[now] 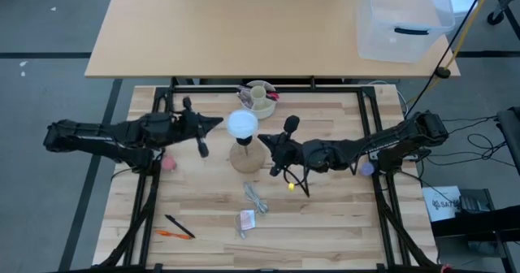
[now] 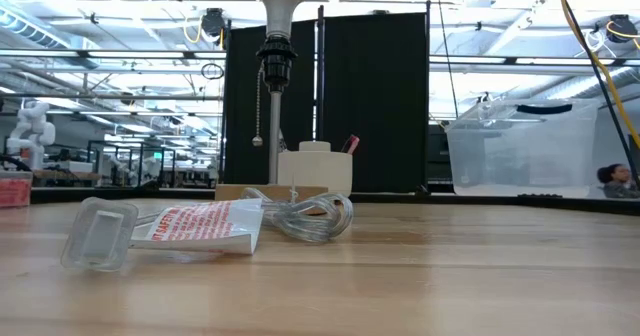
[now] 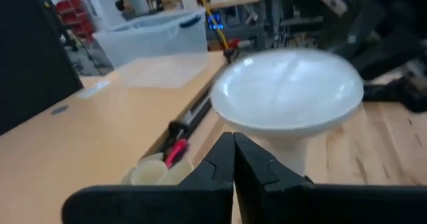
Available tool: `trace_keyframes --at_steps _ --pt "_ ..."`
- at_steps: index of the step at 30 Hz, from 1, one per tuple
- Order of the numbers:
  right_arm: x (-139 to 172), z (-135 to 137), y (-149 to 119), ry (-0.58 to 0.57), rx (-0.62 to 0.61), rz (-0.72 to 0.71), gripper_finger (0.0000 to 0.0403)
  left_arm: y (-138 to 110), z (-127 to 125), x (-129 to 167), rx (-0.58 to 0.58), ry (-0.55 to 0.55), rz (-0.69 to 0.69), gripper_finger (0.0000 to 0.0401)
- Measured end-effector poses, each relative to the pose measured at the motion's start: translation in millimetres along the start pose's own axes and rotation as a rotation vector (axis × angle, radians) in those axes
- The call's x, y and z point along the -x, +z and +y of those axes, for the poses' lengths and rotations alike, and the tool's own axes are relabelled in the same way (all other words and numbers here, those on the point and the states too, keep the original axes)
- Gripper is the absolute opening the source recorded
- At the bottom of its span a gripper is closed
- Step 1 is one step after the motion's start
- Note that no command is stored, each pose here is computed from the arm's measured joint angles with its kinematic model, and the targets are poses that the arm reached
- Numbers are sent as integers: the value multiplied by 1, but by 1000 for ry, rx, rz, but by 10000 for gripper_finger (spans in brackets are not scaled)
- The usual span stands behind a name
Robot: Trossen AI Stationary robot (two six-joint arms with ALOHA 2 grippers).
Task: Screw lightbulb
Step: Insert the lightbulb into the wooden lamp
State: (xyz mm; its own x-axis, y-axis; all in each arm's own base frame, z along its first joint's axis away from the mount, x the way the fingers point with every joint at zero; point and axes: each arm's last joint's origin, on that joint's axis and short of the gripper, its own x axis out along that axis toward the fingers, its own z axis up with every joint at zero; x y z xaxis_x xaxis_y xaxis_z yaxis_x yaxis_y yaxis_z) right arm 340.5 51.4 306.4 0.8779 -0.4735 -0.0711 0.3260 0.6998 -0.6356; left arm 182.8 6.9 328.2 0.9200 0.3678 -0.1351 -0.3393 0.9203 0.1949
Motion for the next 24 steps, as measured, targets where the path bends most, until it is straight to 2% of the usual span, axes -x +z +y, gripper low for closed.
trace_keyframes --at_steps 5,11,18,24 --pt "-7 -9 -6 -60 -9 41 0 8 4 16 0 -40 -72 0" --pt "-18 -24 -15 -113 -4 64 0 10 -5 15 -2 -145 -102 0" --pt "-24 -32 -18 -109 6 33 0 3 -16 -1 -21 -165 -41 0" --pt "-26 -36 -17 -133 34 19 0 4 -16 -3 -15 -158 -56 0"
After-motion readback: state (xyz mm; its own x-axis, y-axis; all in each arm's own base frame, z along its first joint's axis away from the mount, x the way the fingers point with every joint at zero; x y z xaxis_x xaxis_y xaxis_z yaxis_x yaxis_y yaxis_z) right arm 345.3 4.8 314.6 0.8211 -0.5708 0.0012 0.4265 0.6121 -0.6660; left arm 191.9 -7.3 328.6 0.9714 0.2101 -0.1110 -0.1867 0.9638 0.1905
